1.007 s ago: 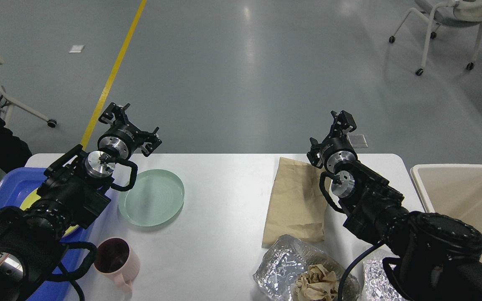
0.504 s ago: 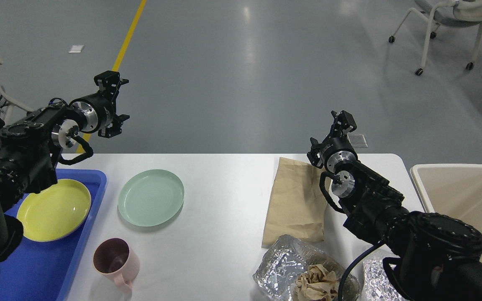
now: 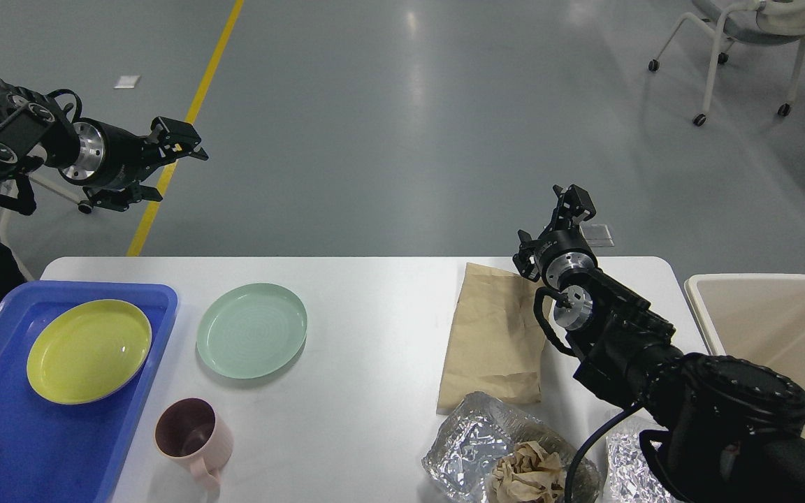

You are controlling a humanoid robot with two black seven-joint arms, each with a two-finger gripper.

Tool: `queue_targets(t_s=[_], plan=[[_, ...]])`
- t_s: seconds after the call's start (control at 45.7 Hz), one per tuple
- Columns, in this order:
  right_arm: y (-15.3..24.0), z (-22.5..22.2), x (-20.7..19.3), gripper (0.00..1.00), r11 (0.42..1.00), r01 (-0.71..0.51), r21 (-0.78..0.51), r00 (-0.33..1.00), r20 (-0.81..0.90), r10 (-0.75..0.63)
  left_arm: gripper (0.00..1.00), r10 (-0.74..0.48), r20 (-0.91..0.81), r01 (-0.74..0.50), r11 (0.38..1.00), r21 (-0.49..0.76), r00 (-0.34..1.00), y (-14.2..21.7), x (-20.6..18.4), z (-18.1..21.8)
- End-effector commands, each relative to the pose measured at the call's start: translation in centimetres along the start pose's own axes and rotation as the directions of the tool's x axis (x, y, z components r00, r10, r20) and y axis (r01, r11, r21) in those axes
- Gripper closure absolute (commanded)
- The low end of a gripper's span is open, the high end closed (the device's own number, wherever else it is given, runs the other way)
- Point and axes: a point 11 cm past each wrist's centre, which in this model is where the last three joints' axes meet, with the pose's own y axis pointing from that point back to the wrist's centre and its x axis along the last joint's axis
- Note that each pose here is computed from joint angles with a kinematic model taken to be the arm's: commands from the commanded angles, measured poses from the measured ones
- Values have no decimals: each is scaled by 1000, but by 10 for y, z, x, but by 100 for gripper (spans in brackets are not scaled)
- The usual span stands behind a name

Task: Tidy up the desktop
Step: 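Lower the left gripper toward the pink mug beside the blue tray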

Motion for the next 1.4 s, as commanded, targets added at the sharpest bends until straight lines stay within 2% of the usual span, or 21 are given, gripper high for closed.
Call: queue_targets(t_s=[0.0,0.263,0.35,0.504,0.635,0.744,0.941,1.379], plan=[[0,0,0,0,1000,-1,1,1000,1,1,0,-5,4,4,1000,23,1000,9,7,-9],[0,0,0,0,1000,0,0,1000,1,0,0,-22,38,20,999,47,999,18,8,-6],[0,0,0,0,1000,0,0,1000,1,0,0,-64,76,57,995,87,995,34,5,-4],[0,0,0,0,1000,0,0,1000,1,0,0,-139,180,113,983,144,974,68,-8,28],[0,0,0,0,1000,-1,-1,1000,1,1,0,-186,200,161,977,137,962,87,-20,43],[0,0,0,0,1000,0,1,1000,-1,0,0,-222,185,200,971,132,957,101,-30,38],[0,0,0,0,1000,0,-1,1000,-1,0,0,-286,275,264,958,115,918,135,-58,59],[0,0,0,0,1000,-1,1,1000,1,1,0,-277,303,258,961,102,912,149,-59,62]])
